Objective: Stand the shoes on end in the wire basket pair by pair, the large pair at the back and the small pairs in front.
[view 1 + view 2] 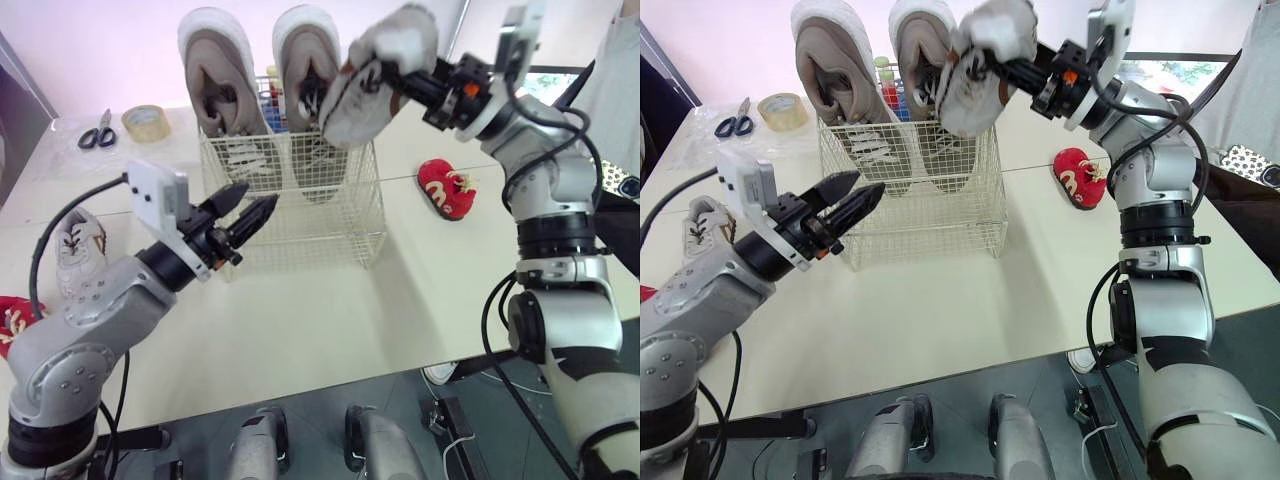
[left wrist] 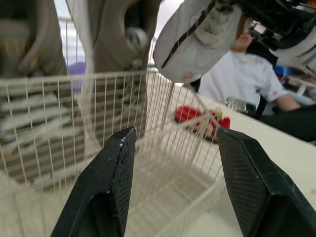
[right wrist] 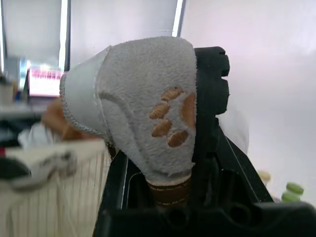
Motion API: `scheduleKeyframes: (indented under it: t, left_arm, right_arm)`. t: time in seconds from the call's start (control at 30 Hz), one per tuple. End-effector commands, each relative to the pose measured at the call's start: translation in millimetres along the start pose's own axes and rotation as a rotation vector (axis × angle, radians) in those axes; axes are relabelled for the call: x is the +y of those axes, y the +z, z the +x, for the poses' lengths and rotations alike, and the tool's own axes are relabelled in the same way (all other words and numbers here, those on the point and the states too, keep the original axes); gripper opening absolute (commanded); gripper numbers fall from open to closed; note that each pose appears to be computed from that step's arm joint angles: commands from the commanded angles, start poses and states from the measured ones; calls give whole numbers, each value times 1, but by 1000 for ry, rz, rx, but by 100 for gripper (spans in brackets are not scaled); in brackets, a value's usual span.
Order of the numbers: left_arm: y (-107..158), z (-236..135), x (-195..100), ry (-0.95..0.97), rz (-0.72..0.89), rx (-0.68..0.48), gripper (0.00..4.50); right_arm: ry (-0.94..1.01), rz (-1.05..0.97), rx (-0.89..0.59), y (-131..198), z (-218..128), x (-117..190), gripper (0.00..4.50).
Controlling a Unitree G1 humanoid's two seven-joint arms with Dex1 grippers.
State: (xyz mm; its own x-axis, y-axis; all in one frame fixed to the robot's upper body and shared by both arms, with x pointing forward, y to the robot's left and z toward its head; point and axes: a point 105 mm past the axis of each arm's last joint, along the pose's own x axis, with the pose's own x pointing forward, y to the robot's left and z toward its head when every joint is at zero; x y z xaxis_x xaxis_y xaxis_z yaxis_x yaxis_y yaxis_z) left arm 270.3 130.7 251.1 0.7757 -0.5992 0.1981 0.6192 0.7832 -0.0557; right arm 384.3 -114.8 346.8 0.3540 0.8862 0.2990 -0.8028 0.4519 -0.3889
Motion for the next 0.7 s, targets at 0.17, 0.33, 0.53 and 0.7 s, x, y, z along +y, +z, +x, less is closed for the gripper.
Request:
scheduleKeyframes:
  t: [0.17, 0.33, 0.53, 0.7]
  left_arm:
    - [-5, -11, 7, 77, -7, -55, 260]
    - [-14, -6, 6, 83, -38, -71, 260]
    - [-22, -1, 0, 80, -60, -74, 265]
    - [-21, 0, 1, 87, -61, -83, 267]
  right_arm:
    - [139, -185, 121, -8, 7, 0, 71]
    - [215, -177, 147, -16, 11, 7, 71]
    - [240, -103, 160, -25, 13, 9, 121]
    - [181, -68, 148, -29, 9, 0, 367]
